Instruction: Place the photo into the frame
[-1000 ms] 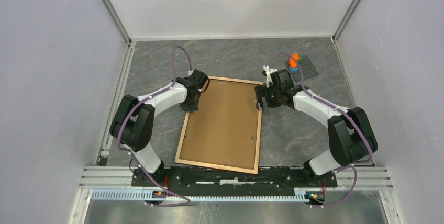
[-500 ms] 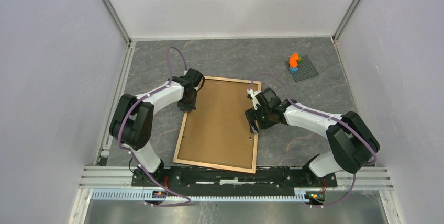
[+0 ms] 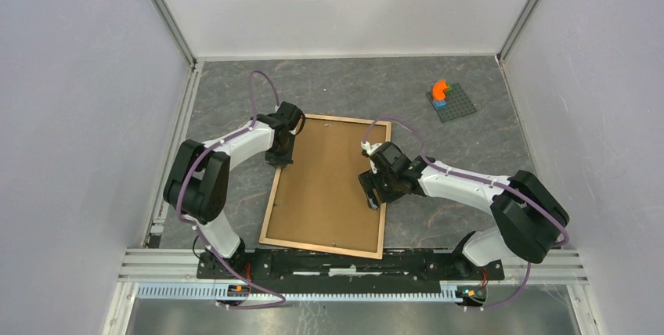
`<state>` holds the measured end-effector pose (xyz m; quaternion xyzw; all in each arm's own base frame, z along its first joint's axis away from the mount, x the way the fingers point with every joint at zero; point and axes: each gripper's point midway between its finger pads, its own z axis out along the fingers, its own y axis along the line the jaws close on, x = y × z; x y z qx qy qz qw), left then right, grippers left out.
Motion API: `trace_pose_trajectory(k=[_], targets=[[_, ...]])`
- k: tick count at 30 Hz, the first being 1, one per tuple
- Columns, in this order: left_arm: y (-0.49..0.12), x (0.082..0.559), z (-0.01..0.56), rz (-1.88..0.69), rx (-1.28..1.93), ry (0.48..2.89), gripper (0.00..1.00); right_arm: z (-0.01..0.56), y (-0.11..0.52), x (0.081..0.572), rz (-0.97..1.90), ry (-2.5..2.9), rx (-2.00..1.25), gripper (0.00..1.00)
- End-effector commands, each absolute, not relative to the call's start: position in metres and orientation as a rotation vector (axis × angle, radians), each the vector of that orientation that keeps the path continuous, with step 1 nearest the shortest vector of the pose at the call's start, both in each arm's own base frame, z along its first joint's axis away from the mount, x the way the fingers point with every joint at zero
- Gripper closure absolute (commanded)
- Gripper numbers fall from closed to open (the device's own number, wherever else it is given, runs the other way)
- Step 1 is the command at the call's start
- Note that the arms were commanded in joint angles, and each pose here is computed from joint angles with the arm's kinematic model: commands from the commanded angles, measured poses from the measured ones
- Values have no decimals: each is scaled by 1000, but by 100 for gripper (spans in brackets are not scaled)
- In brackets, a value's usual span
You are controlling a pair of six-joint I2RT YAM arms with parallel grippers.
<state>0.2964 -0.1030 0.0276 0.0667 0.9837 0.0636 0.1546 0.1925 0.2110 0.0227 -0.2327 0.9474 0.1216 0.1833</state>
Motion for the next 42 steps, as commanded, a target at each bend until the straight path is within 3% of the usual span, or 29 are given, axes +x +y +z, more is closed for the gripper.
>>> trace_pose_trajectory(k=[1,8,18,22,26,30,32,36,40,42], targets=[[-112,306,30,126,182,2800,98,18,201,189,252,2689,-561,27],[-116,306,32,94,185,2800,98,14,200,185,207,2704,-526,44],[-114,305,32,106,172,2801,98,6,189,164,124,2744,-497,47],[-111,305,30,127,160,2804,98,3,183,157,88,2756,-472,63],[-108,305,28,155,136,2802,98,-1,178,152,88,2752,-406,89],[-108,304,26,154,120,2809,98,-1,178,158,85,2716,-361,96],[-108,304,26,147,113,2809,98,7,180,167,70,2689,-344,93],[-108,302,26,142,92,2810,98,31,192,178,131,2641,-213,60],[-109,303,28,134,79,2801,98,46,198,180,227,2611,41,42],[-109,304,29,130,72,2796,98,46,199,180,254,2601,144,38]])
